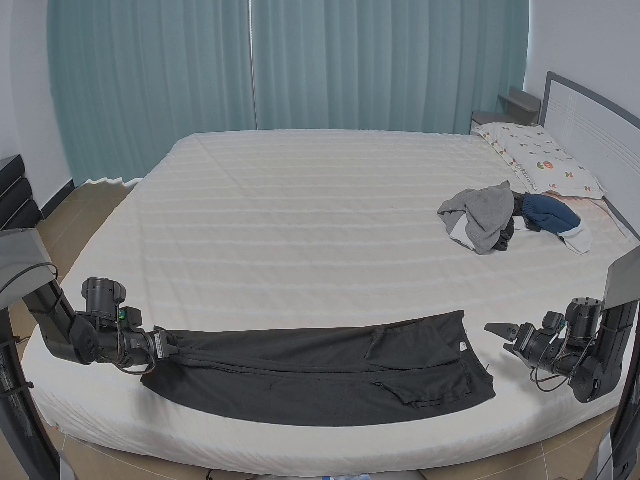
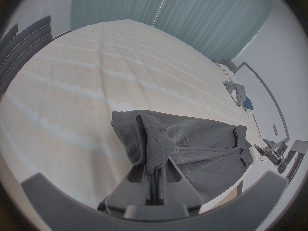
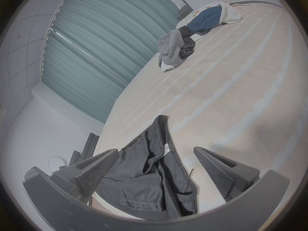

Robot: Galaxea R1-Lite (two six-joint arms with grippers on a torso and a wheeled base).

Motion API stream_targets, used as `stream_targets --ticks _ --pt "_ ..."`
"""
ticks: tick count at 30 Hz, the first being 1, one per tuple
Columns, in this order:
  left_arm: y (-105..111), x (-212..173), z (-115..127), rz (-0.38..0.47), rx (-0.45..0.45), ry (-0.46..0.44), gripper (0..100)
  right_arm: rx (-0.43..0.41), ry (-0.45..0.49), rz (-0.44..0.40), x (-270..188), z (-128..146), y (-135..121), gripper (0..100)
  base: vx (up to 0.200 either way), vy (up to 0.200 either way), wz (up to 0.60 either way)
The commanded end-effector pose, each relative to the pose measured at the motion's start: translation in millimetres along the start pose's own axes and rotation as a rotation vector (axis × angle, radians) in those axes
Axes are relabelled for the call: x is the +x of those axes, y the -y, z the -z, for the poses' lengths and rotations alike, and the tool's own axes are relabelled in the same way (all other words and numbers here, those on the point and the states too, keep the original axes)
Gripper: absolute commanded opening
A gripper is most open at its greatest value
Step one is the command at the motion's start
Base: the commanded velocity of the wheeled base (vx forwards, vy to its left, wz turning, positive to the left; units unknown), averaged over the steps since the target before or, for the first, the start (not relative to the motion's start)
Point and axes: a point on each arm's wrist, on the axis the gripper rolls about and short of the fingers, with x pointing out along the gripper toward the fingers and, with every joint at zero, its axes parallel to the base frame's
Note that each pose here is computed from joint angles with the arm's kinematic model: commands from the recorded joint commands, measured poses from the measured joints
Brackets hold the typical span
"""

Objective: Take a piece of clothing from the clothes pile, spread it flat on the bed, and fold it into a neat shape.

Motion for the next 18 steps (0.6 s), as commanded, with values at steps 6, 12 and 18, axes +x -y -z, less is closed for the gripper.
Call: stream_targets --ticks 6,12,18 --pt "0.6 -0.4 -0.9 0.004 0.002 0.008 0 -0.009 0.016 -0.010 -0.3 -2.5 -1.9 100 -0.133 0.000 0.00" --pt "1.2 0.0 -4.2 0.008 -0.004 0.017 0 -0.008 0.017 -0.013 -0.1 -2.9 -2.1 100 0.000 0.000 0.00" --pt "12.5 0.3 -11.7 0.029 -0.055 0.041 0 -0.009 0.018 -0.014 -0.3 -3.1 -2.4 100 0.000 0.000 0.00"
